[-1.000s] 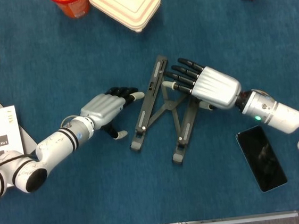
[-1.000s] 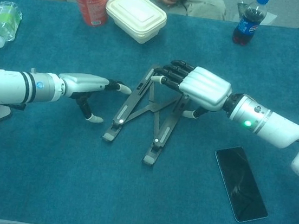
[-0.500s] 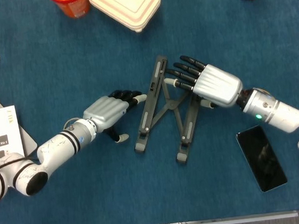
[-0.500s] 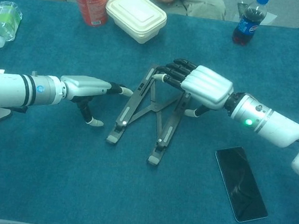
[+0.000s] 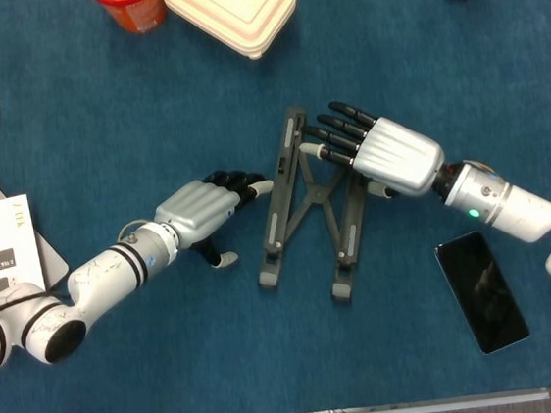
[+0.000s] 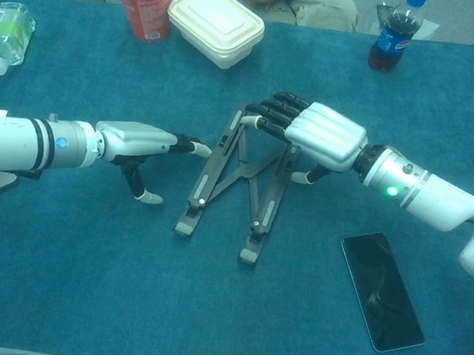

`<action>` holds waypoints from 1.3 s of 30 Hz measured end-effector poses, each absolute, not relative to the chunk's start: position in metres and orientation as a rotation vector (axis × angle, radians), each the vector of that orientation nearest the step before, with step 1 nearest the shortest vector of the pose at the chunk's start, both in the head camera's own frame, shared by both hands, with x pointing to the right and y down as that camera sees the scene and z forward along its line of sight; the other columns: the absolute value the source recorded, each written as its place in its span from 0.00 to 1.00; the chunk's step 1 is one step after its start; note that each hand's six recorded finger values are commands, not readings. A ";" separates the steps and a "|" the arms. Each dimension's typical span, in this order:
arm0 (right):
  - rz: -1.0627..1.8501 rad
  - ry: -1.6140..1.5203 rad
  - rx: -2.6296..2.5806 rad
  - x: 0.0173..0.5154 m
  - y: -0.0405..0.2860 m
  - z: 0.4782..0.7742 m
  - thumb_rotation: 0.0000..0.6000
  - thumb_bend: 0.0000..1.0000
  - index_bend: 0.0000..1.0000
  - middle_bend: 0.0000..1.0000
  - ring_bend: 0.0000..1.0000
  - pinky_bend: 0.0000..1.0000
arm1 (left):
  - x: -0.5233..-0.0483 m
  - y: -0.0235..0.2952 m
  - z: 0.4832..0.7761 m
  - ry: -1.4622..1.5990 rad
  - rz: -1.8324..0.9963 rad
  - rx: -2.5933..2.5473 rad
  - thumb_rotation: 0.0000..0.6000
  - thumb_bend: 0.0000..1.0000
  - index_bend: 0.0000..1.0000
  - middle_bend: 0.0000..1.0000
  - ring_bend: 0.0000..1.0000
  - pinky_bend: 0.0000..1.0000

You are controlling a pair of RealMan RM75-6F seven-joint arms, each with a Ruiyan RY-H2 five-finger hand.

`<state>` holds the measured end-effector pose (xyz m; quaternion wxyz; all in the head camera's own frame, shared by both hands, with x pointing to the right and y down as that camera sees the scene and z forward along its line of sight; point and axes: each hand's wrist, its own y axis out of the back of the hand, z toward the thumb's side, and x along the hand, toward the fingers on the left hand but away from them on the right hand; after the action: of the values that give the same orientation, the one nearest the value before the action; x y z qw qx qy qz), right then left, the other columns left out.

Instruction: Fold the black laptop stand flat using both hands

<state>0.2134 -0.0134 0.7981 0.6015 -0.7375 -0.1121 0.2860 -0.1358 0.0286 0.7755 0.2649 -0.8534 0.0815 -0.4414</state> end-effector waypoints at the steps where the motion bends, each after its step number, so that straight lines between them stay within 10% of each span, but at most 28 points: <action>1: 0.662 -0.261 -1.710 0.213 -0.013 0.798 1.00 0.16 0.00 0.00 0.00 0.00 | -0.134 0.030 0.775 0.216 -1.190 -2.314 1.00 0.28 0.00 0.00 0.00 0.07; 39: 0.728 -0.171 -1.961 0.193 -0.039 0.763 1.00 0.15 0.00 0.00 0.00 0.00 | -0.169 0.008 0.710 0.350 -1.153 -2.118 1.00 0.28 0.00 0.00 0.00 0.03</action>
<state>0.1925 -0.0391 0.7632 0.4983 -0.8101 -0.0708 0.3008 -0.1692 0.0083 0.7100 0.3453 -0.8157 0.1348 -0.4441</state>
